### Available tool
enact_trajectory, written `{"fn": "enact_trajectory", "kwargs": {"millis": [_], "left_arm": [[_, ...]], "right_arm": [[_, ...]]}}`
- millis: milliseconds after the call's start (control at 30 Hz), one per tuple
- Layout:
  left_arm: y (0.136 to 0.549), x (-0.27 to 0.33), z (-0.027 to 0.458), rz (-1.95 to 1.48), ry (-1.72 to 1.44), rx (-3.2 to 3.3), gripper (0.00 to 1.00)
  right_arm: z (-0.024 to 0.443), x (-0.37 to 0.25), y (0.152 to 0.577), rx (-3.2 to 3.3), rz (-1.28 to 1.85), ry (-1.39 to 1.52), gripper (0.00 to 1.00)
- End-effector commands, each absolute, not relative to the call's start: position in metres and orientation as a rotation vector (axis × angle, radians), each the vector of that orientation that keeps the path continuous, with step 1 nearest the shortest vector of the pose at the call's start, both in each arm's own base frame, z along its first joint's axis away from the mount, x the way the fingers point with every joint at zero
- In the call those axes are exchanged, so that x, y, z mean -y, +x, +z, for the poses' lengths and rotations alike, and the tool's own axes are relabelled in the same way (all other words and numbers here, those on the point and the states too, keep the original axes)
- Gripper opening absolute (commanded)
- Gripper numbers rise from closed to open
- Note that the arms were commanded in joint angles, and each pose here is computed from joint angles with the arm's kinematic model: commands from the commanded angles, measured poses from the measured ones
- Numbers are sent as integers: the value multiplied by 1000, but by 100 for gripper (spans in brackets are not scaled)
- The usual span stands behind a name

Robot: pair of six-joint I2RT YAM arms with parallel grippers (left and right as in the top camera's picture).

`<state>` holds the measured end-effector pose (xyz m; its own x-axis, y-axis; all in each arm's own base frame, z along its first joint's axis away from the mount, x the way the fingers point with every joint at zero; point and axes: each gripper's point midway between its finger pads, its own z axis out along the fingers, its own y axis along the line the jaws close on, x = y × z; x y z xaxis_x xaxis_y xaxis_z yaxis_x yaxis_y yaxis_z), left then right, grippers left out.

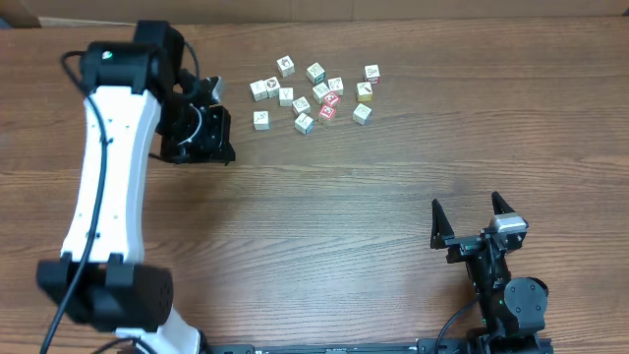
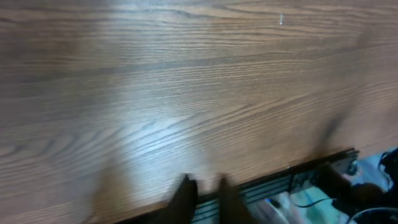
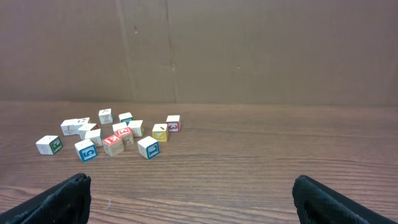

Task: Form a horizontal line
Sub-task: 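Raise the left arm and move its gripper over the block cluster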

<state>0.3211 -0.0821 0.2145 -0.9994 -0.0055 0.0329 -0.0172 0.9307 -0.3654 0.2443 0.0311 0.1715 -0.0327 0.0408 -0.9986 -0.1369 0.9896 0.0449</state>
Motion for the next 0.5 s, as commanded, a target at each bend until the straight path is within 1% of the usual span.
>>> {"fn": "enact_trajectory", "kwargs": {"millis": [0, 100, 133, 167, 200, 267, 333, 400, 467], "left_arm": [[328, 90, 203, 621, 9, 3004, 51], [332, 90, 188, 606, 22, 2957, 77], [333, 91, 183, 601, 27, 2942, 80], [334, 91, 179, 598, 30, 2930, 80], [335, 91, 173, 594, 33, 2915, 78], [341, 92, 165, 598, 48, 2905, 65], [351, 94, 158, 605, 98, 2918, 63], [368, 95, 152, 621, 163, 2956, 63], [384, 100, 152, 680, 160, 3007, 64]], "right_arm": [[169, -32, 244, -1595, 142, -82, 100], [169, -32, 244, -1595, 142, -82, 100], [169, -32, 244, -1595, 143, -83, 100], [169, -32, 244, -1595, 142, -82, 100], [169, -32, 244, -1595, 143, -83, 100], [169, -32, 244, -1595, 143, -83, 100], [169, -32, 244, -1595, 142, -82, 100], [169, -32, 244, -1595, 142, -82, 100], [169, -32, 244, -1595, 142, -82, 100]]}}
